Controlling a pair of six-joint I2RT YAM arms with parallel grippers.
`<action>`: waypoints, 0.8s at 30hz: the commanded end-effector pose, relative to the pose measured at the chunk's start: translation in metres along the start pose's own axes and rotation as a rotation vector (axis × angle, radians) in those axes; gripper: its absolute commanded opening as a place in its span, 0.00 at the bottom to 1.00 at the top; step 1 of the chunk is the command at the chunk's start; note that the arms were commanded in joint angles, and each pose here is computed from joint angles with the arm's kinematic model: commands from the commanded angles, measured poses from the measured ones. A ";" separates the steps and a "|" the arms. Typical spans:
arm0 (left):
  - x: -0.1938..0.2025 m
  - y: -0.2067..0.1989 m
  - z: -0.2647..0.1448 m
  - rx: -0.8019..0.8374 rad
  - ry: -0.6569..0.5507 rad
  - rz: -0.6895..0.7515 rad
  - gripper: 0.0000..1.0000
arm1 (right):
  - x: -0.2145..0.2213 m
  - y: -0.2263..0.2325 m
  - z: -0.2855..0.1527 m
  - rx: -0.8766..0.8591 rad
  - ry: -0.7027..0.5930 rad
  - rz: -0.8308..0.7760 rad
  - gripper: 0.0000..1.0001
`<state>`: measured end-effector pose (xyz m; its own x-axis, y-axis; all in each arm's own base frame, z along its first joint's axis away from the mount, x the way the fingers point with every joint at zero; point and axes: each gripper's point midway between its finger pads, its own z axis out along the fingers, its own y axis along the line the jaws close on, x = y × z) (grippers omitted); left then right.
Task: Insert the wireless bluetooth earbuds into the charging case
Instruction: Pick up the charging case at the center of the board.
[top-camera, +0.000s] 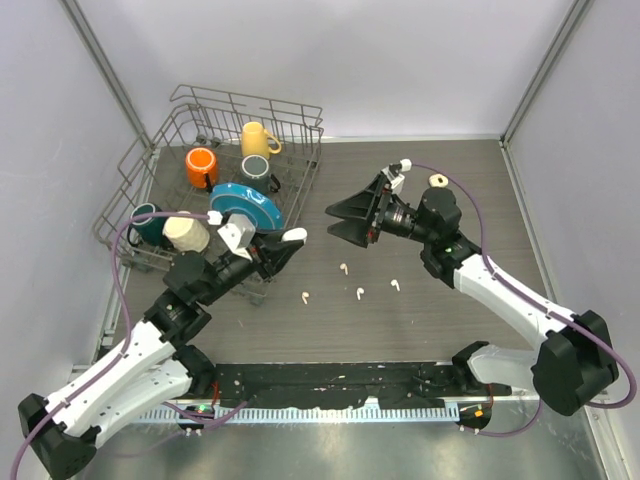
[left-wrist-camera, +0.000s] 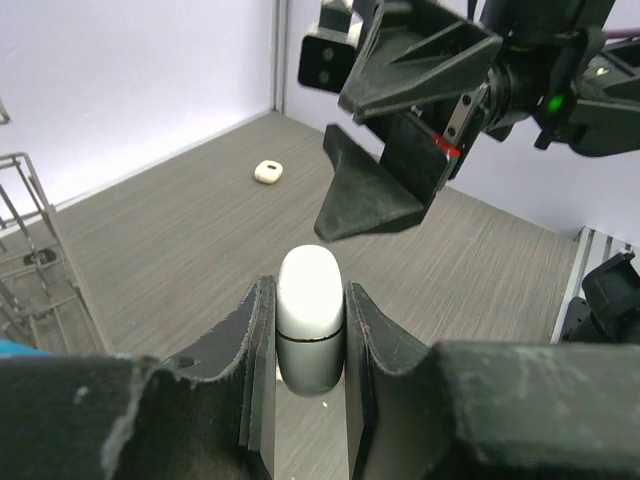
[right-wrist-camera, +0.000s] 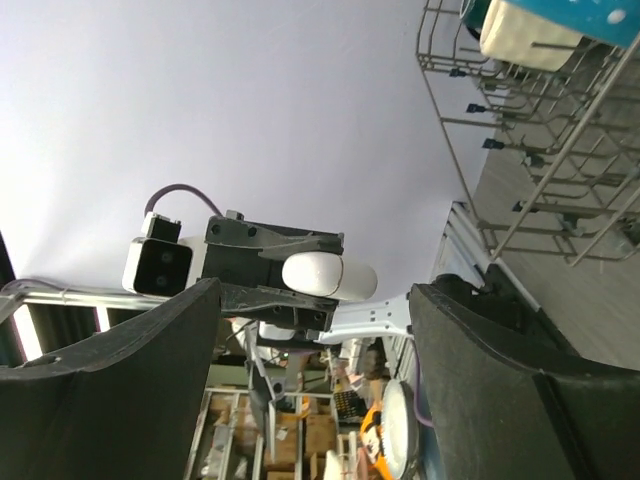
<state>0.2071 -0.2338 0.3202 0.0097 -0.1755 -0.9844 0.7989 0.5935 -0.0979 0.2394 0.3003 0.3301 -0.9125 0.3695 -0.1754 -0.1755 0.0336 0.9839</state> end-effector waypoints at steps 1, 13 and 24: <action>-0.042 -0.011 0.009 0.067 -0.174 0.061 0.00 | 0.019 0.025 0.004 -0.101 0.090 0.054 0.81; -0.040 -0.014 0.017 0.094 -0.188 0.052 0.00 | 0.036 0.020 0.021 -0.128 0.127 0.129 0.80; -0.035 -0.015 0.021 0.104 -0.177 0.041 0.00 | 0.045 0.027 0.029 -0.188 0.164 0.200 0.72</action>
<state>0.2106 -0.2521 0.3416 0.0919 -0.2479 -0.9644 0.8438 0.5336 -0.0567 0.2140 0.3425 0.3253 -0.9745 0.2219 0.0340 0.0060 -0.1257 0.9920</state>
